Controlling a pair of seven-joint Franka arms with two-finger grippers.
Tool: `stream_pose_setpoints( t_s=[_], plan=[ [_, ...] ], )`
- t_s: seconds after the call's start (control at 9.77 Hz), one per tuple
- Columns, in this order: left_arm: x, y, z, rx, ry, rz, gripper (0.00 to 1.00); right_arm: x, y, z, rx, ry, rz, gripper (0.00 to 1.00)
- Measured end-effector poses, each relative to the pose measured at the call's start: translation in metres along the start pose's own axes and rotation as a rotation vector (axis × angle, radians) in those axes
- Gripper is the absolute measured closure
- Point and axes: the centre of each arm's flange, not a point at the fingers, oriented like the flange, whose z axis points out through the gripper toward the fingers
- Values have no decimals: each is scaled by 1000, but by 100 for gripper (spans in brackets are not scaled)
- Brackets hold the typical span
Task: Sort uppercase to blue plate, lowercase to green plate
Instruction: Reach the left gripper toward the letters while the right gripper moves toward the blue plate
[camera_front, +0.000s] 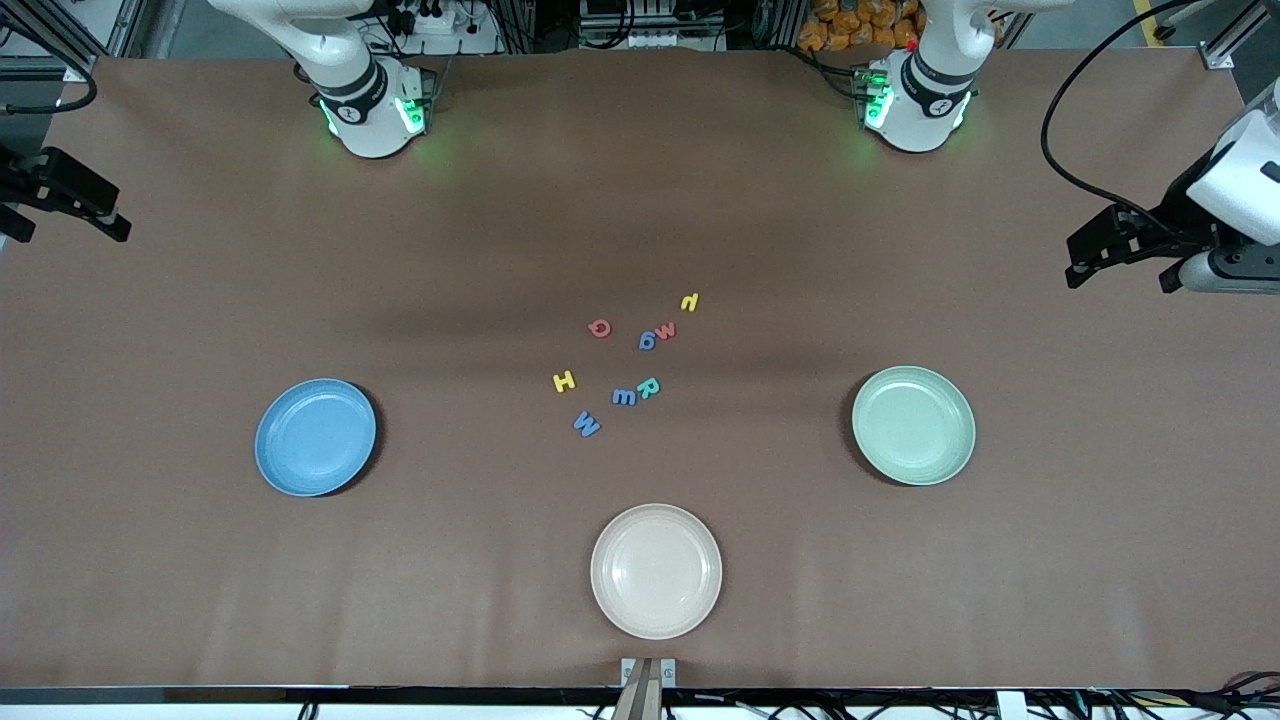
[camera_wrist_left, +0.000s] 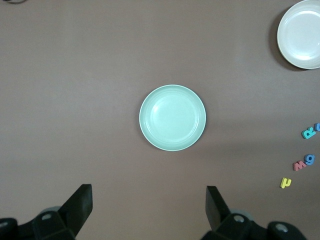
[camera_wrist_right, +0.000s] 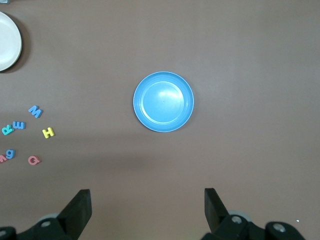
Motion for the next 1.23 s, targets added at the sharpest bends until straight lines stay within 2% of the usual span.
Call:
stream_pose_setpoints(
  t_s=[0.31,0.61,0.92,1.23],
  plan=[
    [0,0,1,-1,-5,0,0,0,0,0,0,0,0,0],
    [3,27,28,-1,-59,45,0,0,0,0,0,-1,0,0],
    [15,97,93,8,-140,71,0,2,-1,3,1,-4,-1,0],
    [24,188,183,20,-164,117,0,15,-19,27,2,-41,-36,0]
  ],
)
